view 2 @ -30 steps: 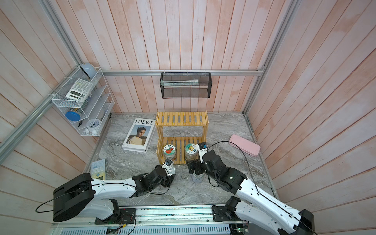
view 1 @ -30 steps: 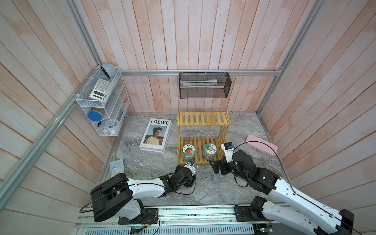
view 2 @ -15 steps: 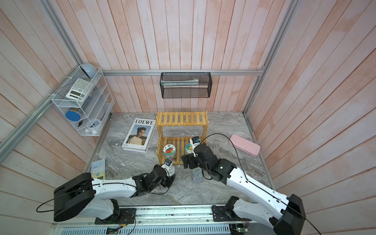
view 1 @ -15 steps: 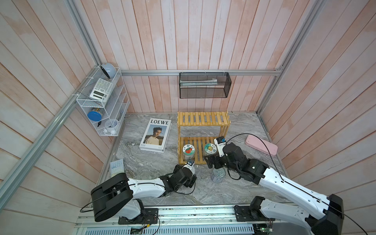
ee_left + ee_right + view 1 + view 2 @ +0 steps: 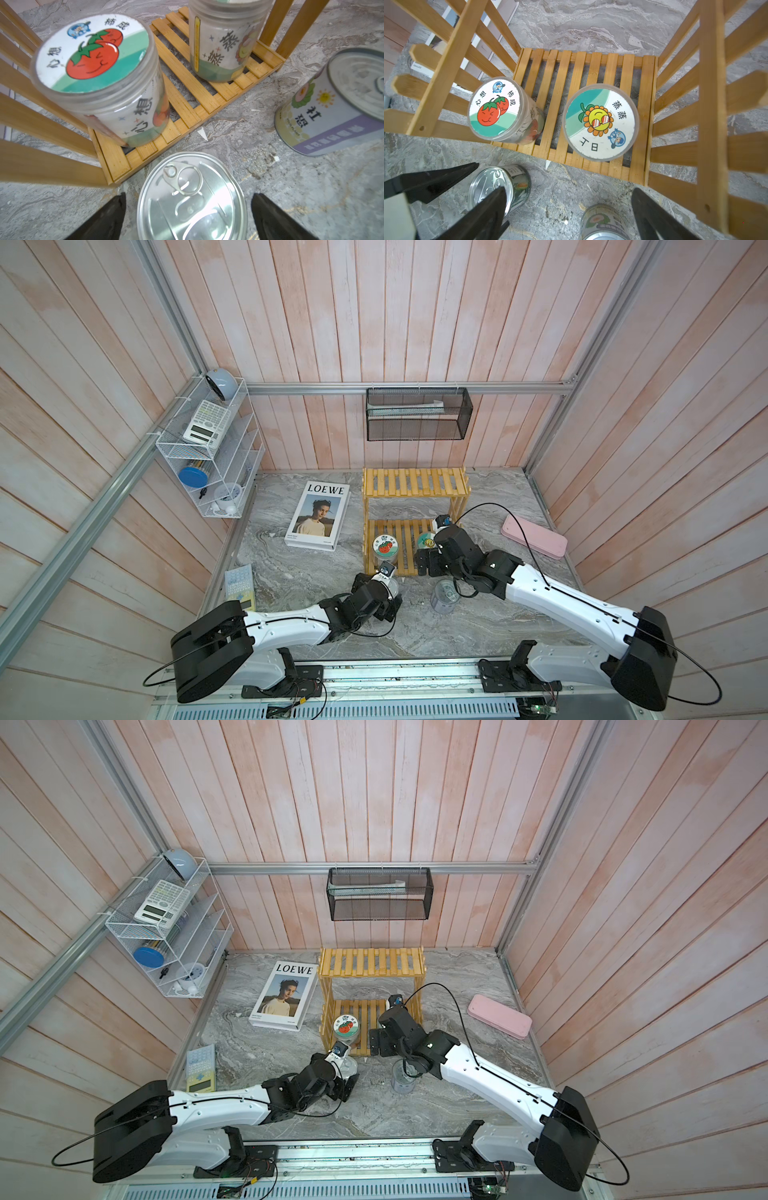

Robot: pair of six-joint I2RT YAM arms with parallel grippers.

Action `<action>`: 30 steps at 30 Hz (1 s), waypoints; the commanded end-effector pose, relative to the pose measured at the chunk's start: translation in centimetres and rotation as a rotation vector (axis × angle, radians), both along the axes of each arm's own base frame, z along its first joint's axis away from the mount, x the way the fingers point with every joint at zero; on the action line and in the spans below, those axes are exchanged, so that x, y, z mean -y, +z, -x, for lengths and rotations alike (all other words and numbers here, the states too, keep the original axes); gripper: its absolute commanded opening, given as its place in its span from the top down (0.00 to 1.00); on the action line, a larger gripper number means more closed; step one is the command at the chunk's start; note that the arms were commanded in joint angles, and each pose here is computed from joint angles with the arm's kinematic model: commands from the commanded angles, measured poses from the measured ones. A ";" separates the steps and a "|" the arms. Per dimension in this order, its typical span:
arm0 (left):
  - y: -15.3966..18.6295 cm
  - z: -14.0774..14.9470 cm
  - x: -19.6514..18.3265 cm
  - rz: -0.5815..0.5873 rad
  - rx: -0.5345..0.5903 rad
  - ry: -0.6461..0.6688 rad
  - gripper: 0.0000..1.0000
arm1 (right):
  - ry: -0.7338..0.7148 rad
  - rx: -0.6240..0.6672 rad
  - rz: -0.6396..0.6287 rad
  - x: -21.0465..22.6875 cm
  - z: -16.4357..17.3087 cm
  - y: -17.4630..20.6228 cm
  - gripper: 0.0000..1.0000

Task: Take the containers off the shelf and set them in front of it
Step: 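Place the container at the center of the board, then pick up a container from the shelf.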

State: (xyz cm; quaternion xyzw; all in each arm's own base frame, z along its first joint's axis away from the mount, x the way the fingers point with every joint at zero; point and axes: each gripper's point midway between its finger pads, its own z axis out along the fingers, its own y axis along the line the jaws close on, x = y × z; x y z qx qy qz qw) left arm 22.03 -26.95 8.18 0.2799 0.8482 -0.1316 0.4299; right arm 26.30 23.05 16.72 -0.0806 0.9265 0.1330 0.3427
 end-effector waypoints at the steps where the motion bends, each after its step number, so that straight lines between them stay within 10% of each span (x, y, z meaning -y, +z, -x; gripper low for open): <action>1: 1.2 0.4 -0.4 0.027 0.010 -0.001 0.00 | -0.056 0.007 0.033 0.5 -1.0 0.0 0.02; 30: 8.4 0.6 -2.4 0.212 0.055 0.013 0.00 | -0.199 -0.044 0.143 0.0 -6.6 -5.3 0.02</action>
